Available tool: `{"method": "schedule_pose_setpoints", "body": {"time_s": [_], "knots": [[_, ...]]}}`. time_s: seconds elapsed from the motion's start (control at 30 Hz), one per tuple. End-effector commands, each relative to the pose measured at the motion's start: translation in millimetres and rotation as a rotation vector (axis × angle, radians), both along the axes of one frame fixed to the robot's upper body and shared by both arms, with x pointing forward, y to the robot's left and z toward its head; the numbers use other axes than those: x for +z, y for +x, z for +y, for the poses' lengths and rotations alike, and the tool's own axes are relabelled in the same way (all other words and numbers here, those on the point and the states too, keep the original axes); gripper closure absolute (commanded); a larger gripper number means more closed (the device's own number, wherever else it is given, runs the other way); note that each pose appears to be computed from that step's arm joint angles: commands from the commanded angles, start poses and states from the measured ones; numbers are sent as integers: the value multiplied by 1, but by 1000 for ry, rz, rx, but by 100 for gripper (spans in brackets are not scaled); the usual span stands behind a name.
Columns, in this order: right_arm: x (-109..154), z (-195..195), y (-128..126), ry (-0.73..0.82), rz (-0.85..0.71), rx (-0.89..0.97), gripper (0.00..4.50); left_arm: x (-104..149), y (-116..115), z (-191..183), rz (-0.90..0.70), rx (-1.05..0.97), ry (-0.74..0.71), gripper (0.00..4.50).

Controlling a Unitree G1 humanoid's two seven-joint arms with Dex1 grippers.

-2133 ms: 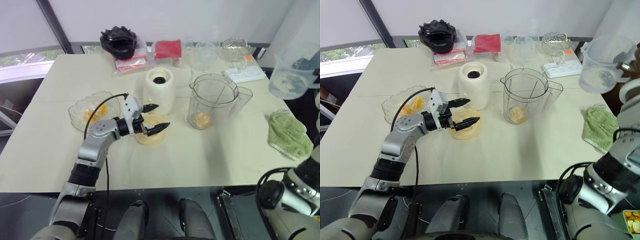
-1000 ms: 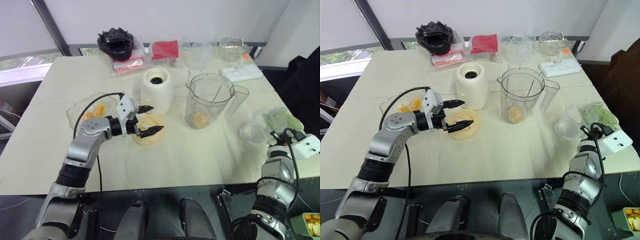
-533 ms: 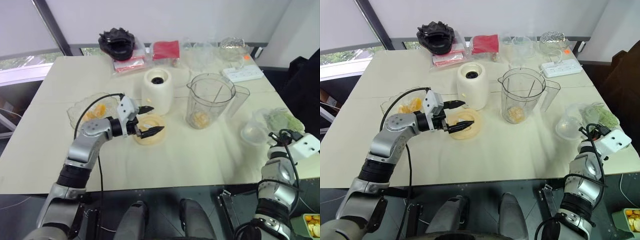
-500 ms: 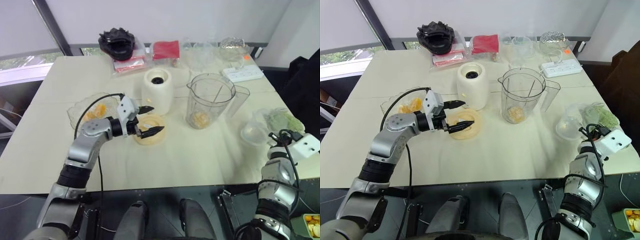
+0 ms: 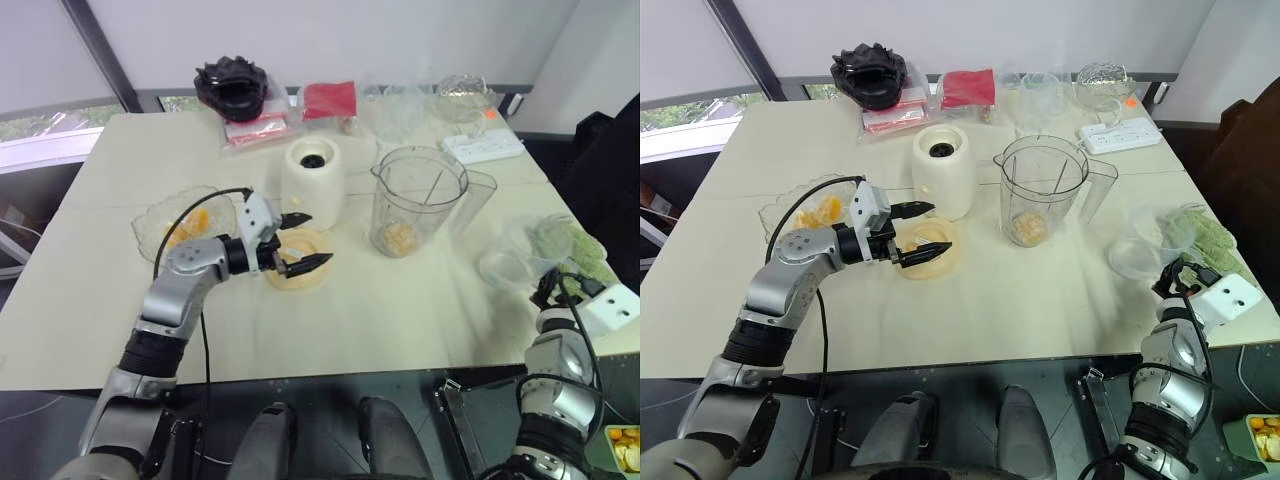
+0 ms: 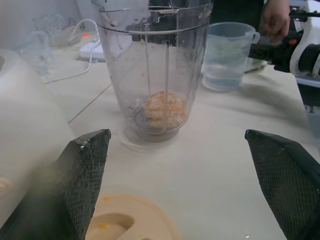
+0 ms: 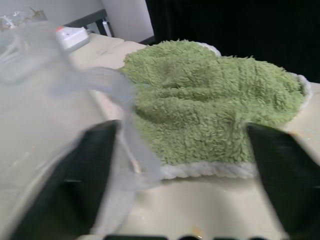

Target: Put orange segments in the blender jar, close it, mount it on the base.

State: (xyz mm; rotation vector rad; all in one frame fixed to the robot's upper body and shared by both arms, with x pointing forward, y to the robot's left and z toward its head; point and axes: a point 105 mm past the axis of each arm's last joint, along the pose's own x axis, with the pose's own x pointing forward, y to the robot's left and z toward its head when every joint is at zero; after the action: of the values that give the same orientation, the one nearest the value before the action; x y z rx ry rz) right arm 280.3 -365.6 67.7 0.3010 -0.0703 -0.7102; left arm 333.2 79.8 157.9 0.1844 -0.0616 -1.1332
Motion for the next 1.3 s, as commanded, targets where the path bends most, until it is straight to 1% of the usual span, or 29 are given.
{"method": "schedule_pose_setpoints", "body": {"time_s": [0.03,0.2,0.3,0.37,0.43,0.53,0.6,0.7,0.77,0.83,0.9,1.07,1.17,1.27,1.3], "knots": [[18,0,-3,-48,-36,1,4,8,-4,-2,-46,-11,0,0],[16,12,-16,-62,-9,29,4,7,-4,-2,-46,-13,-1,0],[14,22,-34,-81,26,44,4,6,-4,-2,-45,-12,-1,0],[16,35,-48,-100,51,86,4,5,-1,0,-44,-9,6,0],[21,53,-58,-122,78,165,4,4,4,4,-47,-2,26,0],[28,75,-68,-83,88,279,4,3,15,10,-36,9,62,0],[43,93,-72,-107,96,425,4,3,25,15,-23,0,114,0],[67,116,-75,-178,112,625,4,-2,38,20,3,-41,222,0],[83,133,-75,-275,136,769,4,-6,48,23,33,-62,280,0],[98,151,-77,-380,164,917,4,-11,51,25,63,-115,345,0],[106,164,-77,-432,174,1005,4,-14,54,26,68,-156,397,0],[124,187,-72,-533,162,1137,4,-17,64,25,66,-206,534,0],[133,199,-66,-543,114,1157,4,-20,69,21,47,-217,630,0],[135,204,-64,-545,103,1160,4,-24,72,19,29,-205,685,0],[136,205,-63,-547,101,1157,1,-25,72,18,23,-205,702,25]]}}
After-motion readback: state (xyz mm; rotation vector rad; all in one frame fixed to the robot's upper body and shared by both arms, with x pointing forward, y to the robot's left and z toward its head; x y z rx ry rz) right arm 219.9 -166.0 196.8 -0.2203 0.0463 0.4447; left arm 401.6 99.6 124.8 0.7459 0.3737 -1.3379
